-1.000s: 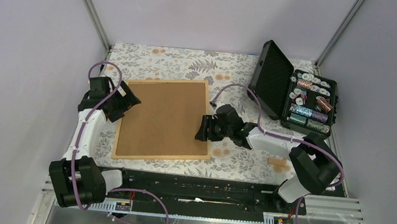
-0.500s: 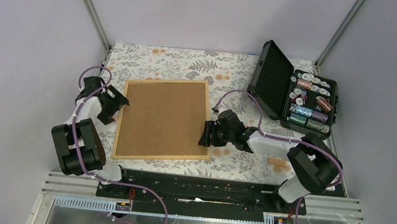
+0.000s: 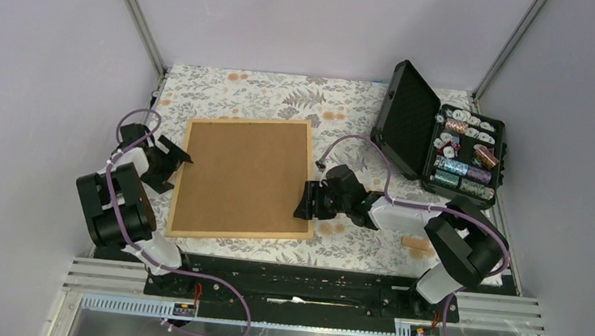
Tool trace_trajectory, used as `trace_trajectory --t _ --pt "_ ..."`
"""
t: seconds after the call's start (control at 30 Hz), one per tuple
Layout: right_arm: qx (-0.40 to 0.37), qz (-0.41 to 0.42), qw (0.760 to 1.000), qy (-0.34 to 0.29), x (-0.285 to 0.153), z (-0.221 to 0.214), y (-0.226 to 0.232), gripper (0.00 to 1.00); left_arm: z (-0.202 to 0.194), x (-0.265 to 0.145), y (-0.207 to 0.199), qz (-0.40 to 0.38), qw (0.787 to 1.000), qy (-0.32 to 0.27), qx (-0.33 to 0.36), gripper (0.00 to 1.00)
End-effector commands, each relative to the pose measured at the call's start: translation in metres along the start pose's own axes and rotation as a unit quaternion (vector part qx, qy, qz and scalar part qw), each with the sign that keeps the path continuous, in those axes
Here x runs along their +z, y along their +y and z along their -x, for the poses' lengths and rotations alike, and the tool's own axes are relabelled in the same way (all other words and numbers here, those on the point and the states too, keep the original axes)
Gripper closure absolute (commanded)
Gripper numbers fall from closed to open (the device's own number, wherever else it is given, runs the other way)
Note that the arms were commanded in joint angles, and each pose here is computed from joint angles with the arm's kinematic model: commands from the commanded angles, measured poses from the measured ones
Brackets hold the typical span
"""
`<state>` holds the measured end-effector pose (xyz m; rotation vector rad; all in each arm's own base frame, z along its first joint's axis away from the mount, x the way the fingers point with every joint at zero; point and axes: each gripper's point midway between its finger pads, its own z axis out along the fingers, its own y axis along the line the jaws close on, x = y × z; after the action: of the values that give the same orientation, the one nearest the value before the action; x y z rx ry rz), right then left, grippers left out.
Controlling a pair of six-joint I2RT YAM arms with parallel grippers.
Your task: Put the photo into the frame
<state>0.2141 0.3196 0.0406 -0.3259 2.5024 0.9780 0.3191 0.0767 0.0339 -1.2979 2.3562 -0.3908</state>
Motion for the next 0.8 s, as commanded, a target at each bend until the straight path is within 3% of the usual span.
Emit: trace_trajectory --t 0.0,0.17,0.3,0.5,0.67,0.77 --pt "0.003 0.028 0.999 -0.02 0.008 0.013 0.013 0.4 -0.032 0.007 -0.002 -0.035 0.997 0.058 -0.022 0.01" --pt "0.004 0.024 0.999 -0.039 0.015 0.03 0.018 0.4 -0.039 -0.001 -0.008 -0.057 0.996 0.066 -0.023 0.01" --pt "-0.032 -0.033 0.998 -0.04 0.012 0.036 0.0 0.36 -0.026 -0.007 -0.008 -0.041 0.998 0.046 0.003 0.01" --pt "-0.165 -0.116 0.979 -0.036 -0.03 0.053 -0.018 0.01 -0.012 -0.01 -0.008 -0.028 0.999 0.018 0.02 0.01" --pt "-0.27 -0.074 0.96 0.002 -0.031 0.042 0.011 0.0 -0.011 -0.008 -0.008 -0.029 0.999 0.016 0.019 0.01" --pt "-0.232 -0.112 0.966 -0.009 -0.03 0.05 0.008 0.0 0.005 -0.021 -0.018 -0.021 0.999 -0.021 0.037 0.01"
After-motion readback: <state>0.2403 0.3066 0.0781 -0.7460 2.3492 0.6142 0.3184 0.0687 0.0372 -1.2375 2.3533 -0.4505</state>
